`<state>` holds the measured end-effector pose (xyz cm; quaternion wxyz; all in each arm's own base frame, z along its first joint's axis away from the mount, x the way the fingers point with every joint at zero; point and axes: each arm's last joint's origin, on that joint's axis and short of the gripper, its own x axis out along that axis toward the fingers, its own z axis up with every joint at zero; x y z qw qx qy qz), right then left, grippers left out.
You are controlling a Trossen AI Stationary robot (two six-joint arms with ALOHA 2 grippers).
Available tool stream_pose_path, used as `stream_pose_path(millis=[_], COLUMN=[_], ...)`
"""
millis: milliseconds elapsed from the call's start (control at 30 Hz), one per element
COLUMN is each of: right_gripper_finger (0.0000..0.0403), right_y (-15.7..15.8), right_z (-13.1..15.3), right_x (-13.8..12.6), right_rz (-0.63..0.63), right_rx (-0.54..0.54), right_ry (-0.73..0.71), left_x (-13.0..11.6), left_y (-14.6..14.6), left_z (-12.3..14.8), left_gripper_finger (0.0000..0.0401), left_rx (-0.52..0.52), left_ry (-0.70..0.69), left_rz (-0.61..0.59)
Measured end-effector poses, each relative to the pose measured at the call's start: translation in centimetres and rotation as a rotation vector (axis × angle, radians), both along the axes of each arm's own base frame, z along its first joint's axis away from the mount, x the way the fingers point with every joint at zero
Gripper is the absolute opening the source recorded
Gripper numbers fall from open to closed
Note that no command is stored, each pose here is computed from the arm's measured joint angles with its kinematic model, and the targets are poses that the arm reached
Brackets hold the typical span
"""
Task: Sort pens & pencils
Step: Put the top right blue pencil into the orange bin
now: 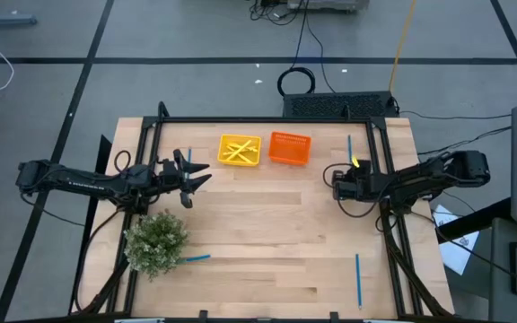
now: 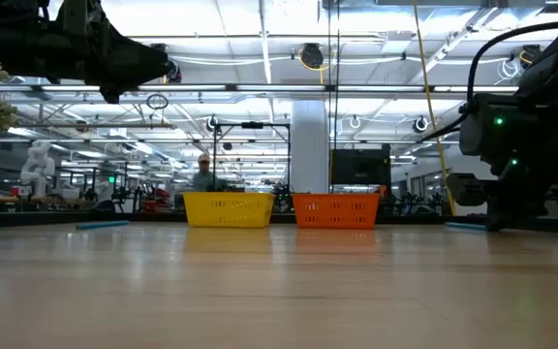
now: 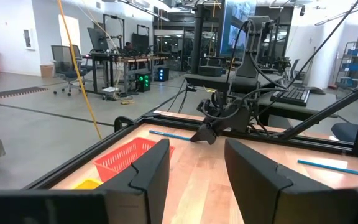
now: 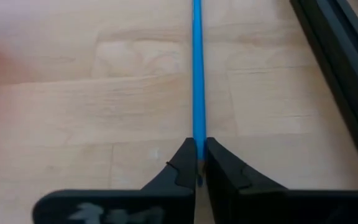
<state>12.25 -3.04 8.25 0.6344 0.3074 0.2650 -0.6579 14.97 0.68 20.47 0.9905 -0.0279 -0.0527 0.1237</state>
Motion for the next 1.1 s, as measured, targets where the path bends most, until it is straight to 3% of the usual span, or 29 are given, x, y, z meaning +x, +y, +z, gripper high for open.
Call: stream_pose_path(millis=[600,1100], right_gripper_finger=[0.0,0.0004], right_y=[1.8,2.4], right_z=[2.1,3.6], right_x=[0.7,0.4], right_rz=[0.138,0.202], right_rx=[0.093,-0.032], right_ry=[-0.044,-0.12], left_x=[0.0,0.0], left_y=[0.0,0.0], left_z=[-0.1,-0.2], left_gripper_finger=[0.0159,0.0159], left_rx=[0.001,0.002], left_ry=[0.007,0.022], left_rz=[-0.001,-0.001])
